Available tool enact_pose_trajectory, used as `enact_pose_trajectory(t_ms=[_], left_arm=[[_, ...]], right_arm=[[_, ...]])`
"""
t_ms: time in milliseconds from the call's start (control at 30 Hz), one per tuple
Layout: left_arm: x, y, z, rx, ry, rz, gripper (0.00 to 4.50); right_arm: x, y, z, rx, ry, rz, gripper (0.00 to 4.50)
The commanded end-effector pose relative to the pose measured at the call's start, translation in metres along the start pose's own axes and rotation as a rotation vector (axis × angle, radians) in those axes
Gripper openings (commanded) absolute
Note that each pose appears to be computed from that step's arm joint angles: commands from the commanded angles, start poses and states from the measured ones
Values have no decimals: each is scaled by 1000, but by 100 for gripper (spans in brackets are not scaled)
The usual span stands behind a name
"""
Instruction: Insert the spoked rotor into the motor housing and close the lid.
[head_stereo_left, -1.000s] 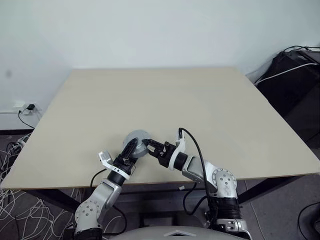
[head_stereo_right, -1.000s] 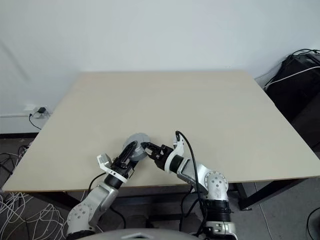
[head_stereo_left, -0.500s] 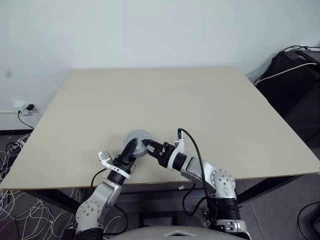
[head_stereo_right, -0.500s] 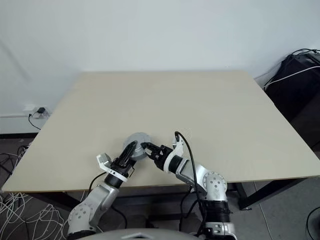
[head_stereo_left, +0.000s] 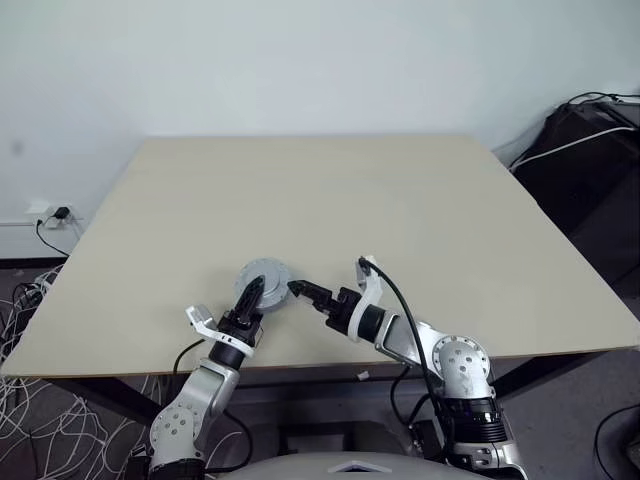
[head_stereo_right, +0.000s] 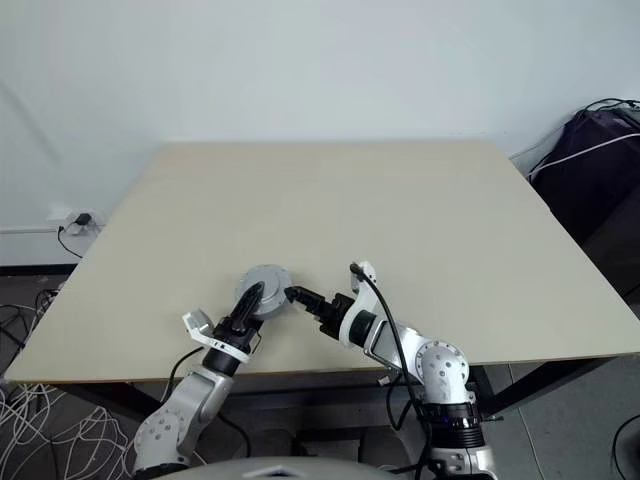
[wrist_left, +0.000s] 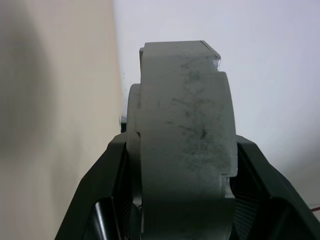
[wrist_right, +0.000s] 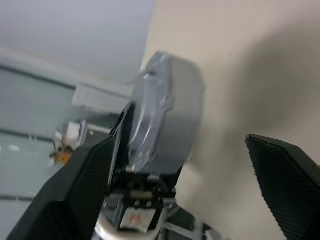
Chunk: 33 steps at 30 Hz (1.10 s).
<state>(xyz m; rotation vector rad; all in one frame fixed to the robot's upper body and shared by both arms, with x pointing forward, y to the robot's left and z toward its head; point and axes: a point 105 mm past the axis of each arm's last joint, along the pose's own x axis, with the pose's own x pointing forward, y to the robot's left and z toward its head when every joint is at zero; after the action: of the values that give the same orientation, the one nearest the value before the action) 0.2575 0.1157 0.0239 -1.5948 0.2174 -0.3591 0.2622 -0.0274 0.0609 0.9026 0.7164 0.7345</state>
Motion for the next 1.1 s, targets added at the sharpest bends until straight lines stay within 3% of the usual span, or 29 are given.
enact_pose_trajectory(t_ms=[33,300,400,533,767,1100], left_arm=[[12,-18,-12,-54,-43,-105,212],[23,-13,16,30,-168,-46,212],[30,-12,30,55,-225,-24,212],[42,-12,42,80,-267,-5,212],[62,-2,56,144,-312,94,212],[104,3,58,198,-278,173,212]], right_arm=[[-6,11,12,-163,-64,33,450],[-20,13,21,-674,-206,15,450],[-24,3,16,-881,-193,-20,450],[-30,-13,11,-1020,-179,-68,450],[-34,-21,12,-1062,-268,-92,450],[-40,-40,12,-1073,-307,-152,450]])
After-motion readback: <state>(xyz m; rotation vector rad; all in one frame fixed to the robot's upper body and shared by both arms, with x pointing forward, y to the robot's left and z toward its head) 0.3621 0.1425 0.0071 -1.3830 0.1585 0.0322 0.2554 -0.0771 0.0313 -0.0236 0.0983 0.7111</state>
